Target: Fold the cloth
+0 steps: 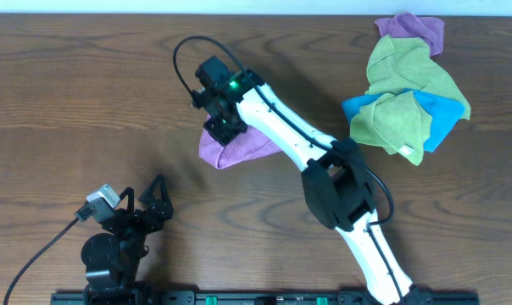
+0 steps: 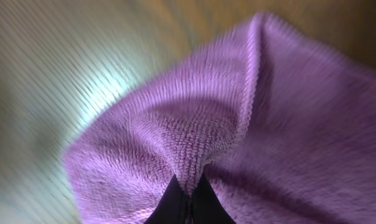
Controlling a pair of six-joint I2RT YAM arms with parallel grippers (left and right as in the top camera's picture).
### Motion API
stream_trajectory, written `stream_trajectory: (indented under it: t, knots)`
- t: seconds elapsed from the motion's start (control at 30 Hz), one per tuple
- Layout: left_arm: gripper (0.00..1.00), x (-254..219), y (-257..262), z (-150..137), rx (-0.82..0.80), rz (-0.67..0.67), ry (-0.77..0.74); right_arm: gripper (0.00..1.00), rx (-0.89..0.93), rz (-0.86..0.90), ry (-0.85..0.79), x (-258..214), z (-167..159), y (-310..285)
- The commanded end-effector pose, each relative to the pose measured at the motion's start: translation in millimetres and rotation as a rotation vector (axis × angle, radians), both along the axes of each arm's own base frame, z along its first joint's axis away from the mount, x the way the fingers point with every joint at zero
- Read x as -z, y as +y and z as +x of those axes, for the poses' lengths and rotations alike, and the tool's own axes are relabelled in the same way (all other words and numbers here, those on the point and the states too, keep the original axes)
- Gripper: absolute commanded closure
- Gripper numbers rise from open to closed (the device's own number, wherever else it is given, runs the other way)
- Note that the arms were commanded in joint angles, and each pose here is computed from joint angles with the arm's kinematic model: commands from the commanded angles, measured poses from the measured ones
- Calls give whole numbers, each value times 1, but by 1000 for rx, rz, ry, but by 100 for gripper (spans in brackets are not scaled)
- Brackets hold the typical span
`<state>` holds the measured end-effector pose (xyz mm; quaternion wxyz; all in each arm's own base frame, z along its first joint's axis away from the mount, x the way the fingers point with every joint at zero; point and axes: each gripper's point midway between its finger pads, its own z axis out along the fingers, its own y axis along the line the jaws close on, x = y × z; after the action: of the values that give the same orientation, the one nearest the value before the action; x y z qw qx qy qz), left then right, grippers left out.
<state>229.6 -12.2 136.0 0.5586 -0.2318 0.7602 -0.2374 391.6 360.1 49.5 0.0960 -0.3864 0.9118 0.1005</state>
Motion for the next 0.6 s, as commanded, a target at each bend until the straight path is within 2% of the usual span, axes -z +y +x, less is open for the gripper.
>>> stream_trajectory:
  t: [0.0, 0.33, 0.43, 0.57]
  knots:
    - [5, 12, 1, -2, -8, -11, 37, 99, -22, 55, -56, -26, 4, 21]
    - [5, 12, 1, -2, -8, -11, 37, 99, -163, 298, -155, -100, -19, 101]
    - [5, 12, 1, -2, -8, -11, 37, 99, -213, 408, -175, -140, -30, 121]
    - [4, 12, 1, -2, -8, -11, 37, 99, -228, 529, -308, -216, -25, 126]
